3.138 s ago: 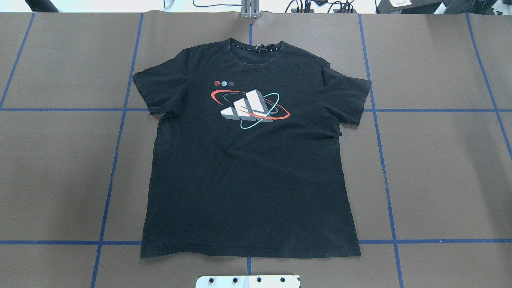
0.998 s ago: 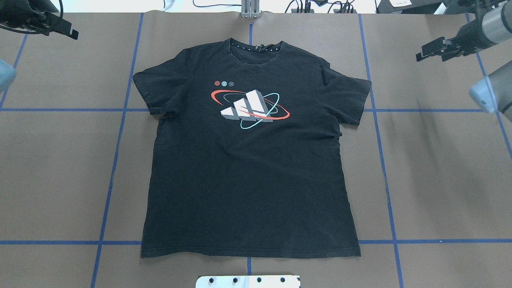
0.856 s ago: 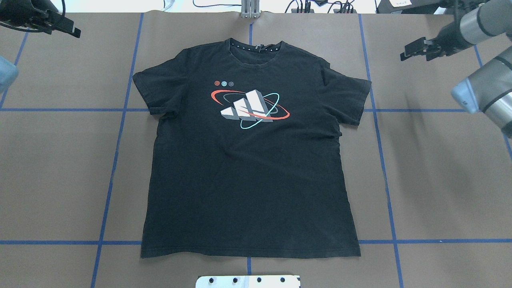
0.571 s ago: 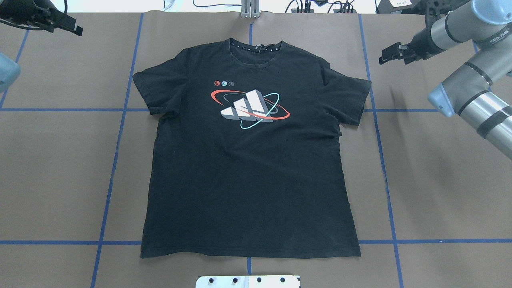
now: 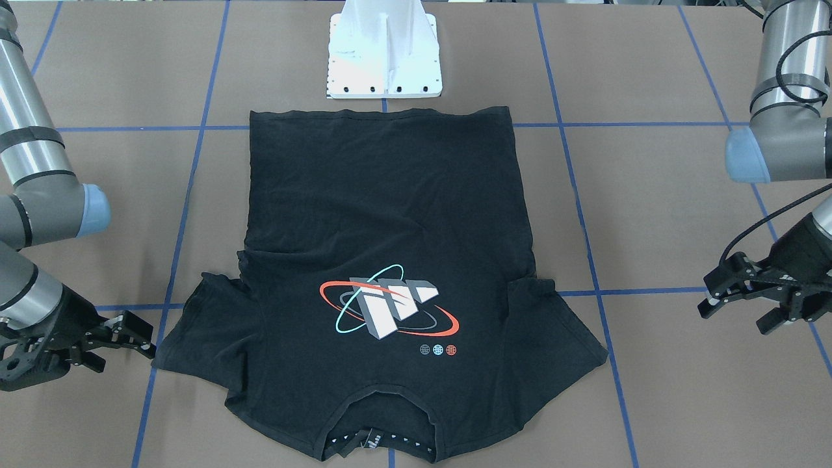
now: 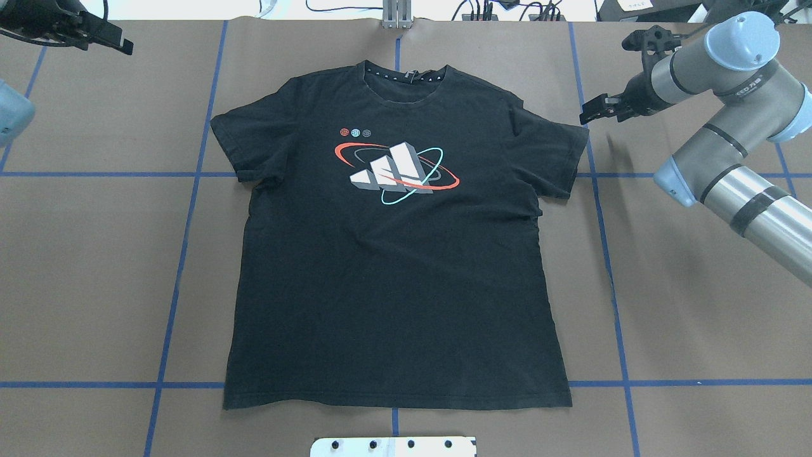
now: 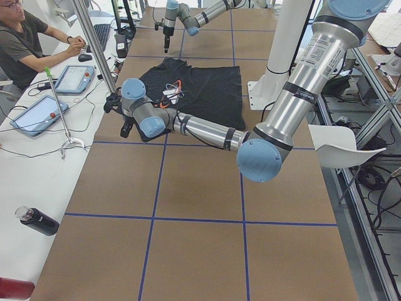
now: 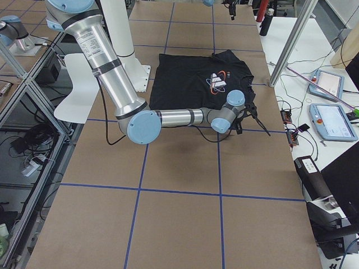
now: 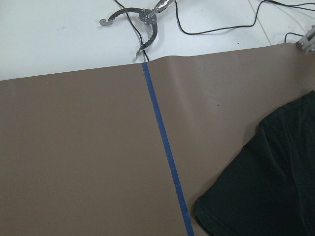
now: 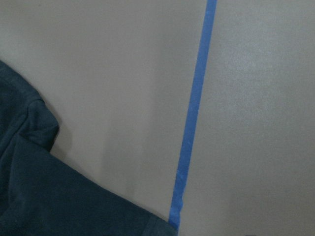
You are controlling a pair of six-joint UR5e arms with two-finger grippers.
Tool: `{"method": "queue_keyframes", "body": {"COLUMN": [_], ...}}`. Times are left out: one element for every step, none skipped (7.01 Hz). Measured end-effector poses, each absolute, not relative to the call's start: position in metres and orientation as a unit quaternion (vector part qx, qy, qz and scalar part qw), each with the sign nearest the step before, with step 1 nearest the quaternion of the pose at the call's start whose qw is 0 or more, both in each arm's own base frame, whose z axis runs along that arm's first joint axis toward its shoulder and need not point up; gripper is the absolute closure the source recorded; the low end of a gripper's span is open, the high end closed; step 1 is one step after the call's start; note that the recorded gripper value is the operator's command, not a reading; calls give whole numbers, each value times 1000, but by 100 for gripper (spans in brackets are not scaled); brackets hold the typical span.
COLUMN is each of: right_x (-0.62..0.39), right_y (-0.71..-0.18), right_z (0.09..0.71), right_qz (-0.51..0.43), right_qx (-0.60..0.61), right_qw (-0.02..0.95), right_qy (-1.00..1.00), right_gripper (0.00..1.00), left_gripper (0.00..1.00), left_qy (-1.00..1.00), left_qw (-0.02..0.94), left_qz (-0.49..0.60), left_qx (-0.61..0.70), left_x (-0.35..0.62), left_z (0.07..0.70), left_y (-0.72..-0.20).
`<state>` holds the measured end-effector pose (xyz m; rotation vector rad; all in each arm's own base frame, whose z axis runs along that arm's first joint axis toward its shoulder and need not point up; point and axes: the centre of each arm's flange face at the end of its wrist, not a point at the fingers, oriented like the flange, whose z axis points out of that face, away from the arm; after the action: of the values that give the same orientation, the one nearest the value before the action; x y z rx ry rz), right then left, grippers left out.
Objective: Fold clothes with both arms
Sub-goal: 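Move the right gripper toward the shirt's shoulder farthest from the robot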
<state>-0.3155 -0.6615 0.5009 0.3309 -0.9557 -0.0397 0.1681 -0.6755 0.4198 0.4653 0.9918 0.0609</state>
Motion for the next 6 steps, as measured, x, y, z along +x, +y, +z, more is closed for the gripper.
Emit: {"method": "queue_keyframes", "body": {"right_x": [-321, -325, -329, -334, -340, -349], "right_y": [-660, -659, -657, -657, -658, -656], "right_z": [504, 506, 506, 504, 500, 498], "right_qz": [-20, -22, -23, -25, -26, -27], "right_qx": [156, 153, 152, 153, 157, 163], "right_qw": [876, 877, 878, 878, 879, 882], "right_qy": [-455, -454, -453, -452, -449, -442], "right_gripper": [14, 14, 14, 14, 14, 14], "left_gripper": [0, 0, 0, 0, 0, 0], "left_qy": [475, 479, 481, 482, 482, 482], "left_qw": [851, 849, 848, 847, 847, 847], "left_qz": [26, 20, 16, 14, 13, 12], "left_qx": [224, 224, 223, 223, 223, 222], "left_x": [169, 170, 171, 170, 170, 170], "left_z": [427, 428, 428, 428, 428, 428], "left_y": [-679, -681, -682, -683, -683, -683]}}
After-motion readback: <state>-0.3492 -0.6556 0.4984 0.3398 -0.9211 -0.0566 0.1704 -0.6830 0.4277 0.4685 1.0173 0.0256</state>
